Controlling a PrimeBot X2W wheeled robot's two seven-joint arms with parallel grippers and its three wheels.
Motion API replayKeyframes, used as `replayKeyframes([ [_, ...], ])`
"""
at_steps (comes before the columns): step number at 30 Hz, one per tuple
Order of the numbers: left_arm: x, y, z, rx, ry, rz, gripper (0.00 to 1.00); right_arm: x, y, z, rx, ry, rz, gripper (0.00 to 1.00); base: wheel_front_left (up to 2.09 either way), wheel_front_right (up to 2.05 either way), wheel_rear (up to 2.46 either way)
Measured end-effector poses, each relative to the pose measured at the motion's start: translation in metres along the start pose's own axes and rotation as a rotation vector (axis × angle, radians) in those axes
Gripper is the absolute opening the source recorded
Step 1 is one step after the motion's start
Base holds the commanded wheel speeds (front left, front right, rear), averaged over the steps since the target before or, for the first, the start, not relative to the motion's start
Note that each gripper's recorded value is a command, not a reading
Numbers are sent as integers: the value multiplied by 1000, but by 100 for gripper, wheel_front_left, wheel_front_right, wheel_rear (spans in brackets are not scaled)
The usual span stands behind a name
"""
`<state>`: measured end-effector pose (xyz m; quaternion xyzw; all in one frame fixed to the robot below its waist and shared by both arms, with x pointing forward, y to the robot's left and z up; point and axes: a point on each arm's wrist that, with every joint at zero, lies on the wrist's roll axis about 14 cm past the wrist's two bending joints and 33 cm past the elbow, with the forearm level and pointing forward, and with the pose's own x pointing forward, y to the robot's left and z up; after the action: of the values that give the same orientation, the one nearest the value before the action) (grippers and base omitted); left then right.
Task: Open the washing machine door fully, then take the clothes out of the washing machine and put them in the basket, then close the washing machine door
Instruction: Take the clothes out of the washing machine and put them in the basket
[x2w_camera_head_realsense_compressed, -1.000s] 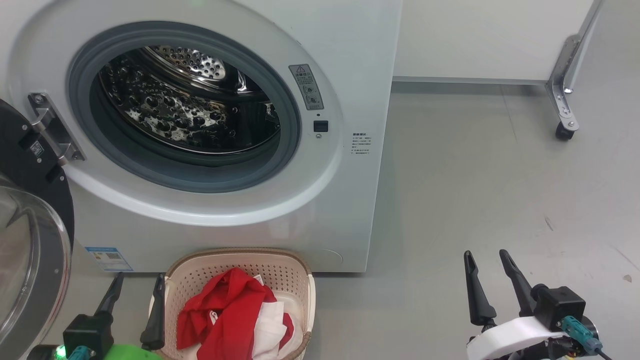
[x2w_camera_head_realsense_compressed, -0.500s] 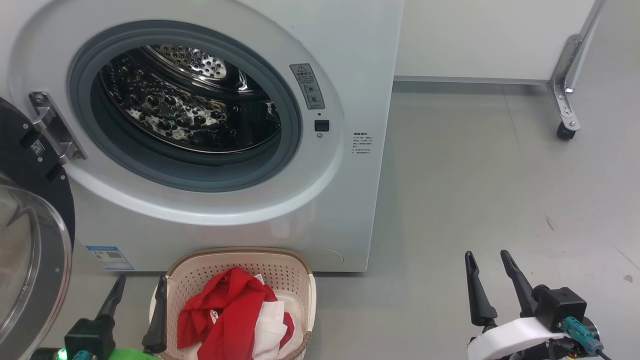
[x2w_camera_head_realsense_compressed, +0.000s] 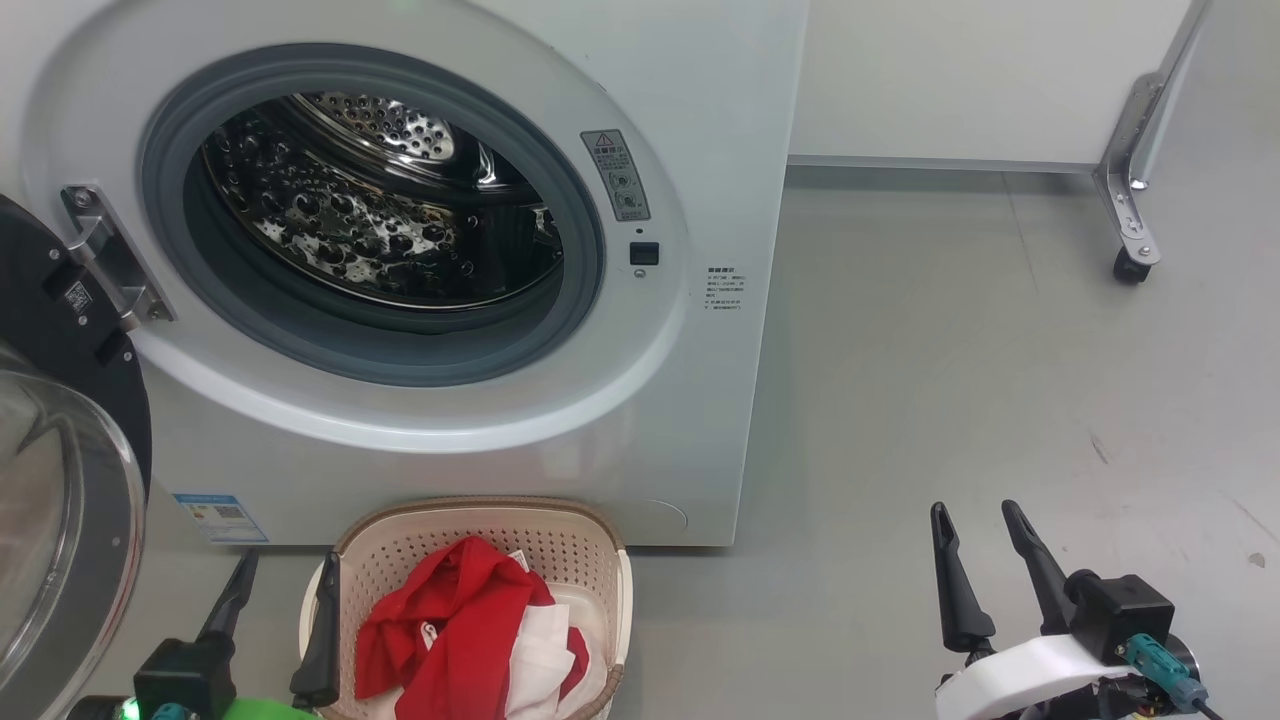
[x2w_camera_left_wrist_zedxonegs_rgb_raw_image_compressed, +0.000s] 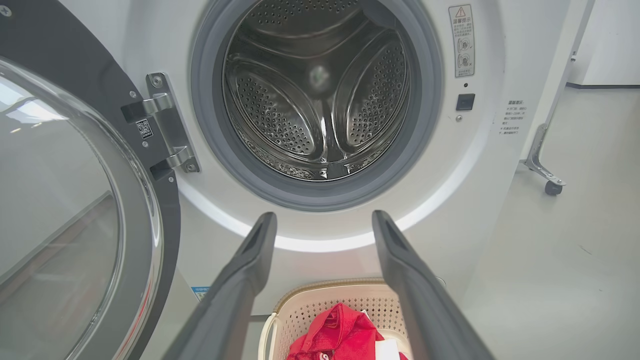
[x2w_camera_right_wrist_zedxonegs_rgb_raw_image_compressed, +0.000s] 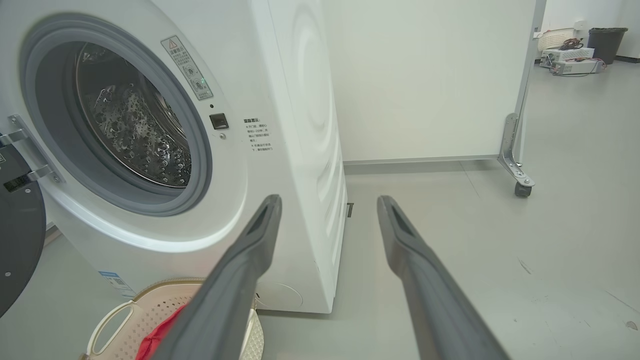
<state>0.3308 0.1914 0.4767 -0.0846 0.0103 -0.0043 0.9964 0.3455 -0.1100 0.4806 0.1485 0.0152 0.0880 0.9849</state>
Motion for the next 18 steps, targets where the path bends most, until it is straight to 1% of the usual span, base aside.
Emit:
replayKeyframes([
  [8, -1, 0, -1, -8, 2, -1, 100, 0, 0, 0, 2, -1, -1, 100, 0, 0, 0],
  [11, -2, 5, -3, -14, 7, 20, 100, 0, -1, 0, 3, -1, -3, 100, -6, 6, 0],
  [18, -4, 6, -5, -18, 13, 28, 100, 0, -1, -2, -2, 5, 0, 100, -27, 27, 0],
])
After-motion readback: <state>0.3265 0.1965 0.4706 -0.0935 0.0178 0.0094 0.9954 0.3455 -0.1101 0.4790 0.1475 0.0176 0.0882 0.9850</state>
